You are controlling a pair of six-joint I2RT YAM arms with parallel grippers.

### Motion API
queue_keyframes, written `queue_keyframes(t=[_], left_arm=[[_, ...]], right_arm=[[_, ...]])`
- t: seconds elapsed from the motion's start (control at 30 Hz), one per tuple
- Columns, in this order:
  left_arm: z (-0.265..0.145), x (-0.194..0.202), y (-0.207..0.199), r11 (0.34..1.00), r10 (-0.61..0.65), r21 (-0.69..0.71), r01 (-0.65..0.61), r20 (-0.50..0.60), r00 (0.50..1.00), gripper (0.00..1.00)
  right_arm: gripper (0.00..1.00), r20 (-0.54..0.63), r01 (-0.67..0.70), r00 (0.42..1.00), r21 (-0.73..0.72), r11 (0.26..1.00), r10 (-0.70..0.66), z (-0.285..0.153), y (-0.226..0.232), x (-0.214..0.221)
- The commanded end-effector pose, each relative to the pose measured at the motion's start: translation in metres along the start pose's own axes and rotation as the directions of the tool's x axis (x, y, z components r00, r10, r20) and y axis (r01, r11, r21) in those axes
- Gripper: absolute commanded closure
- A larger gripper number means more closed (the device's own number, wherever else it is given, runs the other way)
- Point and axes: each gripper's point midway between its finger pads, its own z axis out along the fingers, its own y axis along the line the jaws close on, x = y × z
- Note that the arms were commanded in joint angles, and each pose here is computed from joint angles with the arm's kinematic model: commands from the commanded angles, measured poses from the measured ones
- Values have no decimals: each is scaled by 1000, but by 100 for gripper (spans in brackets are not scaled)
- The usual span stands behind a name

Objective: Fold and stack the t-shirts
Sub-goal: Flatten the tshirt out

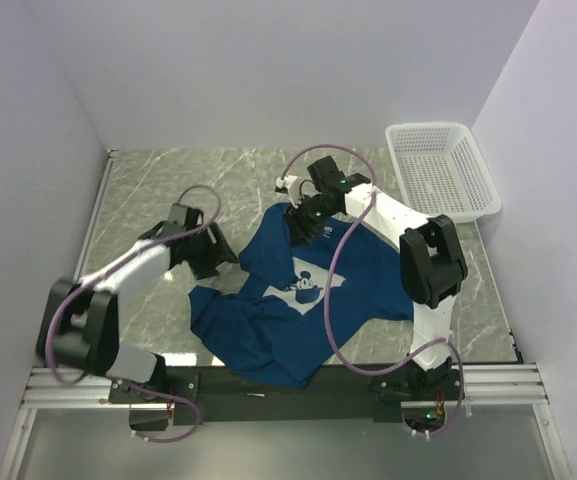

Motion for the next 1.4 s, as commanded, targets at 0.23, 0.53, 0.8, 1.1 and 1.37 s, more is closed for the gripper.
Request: queue_keyframes(t=[0.23, 0.53, 0.8, 1.1, 1.37], left_arm=[[78, -27, -20, 983, 143, -110, -147, -44, 989, 50], [60, -144, -95, 937, 329, -195, -289, 222, 918, 100], [-54, -331, -256, 971, 213, -98, -217, 763, 610, 16], [-54, -275, -163, 980, 196, -99, -174, 657, 728, 1], [-48, -119, -26, 994, 55, -112, -13, 386, 921, 1]], right_arm=[[43, 159, -160, 974, -5, 987, 159, -75, 13, 8], [40, 367, -108, 927, 57, 992, 80, -150, 39, 3], [34, 483, -182, 871, 151, 972, 88, -190, 29, 34], [32, 306, -53, 952, 132, 990, 10, -154, 38, 77], [33, 243, -277, 953, 451, 849, 182, -149, -65, 69]])
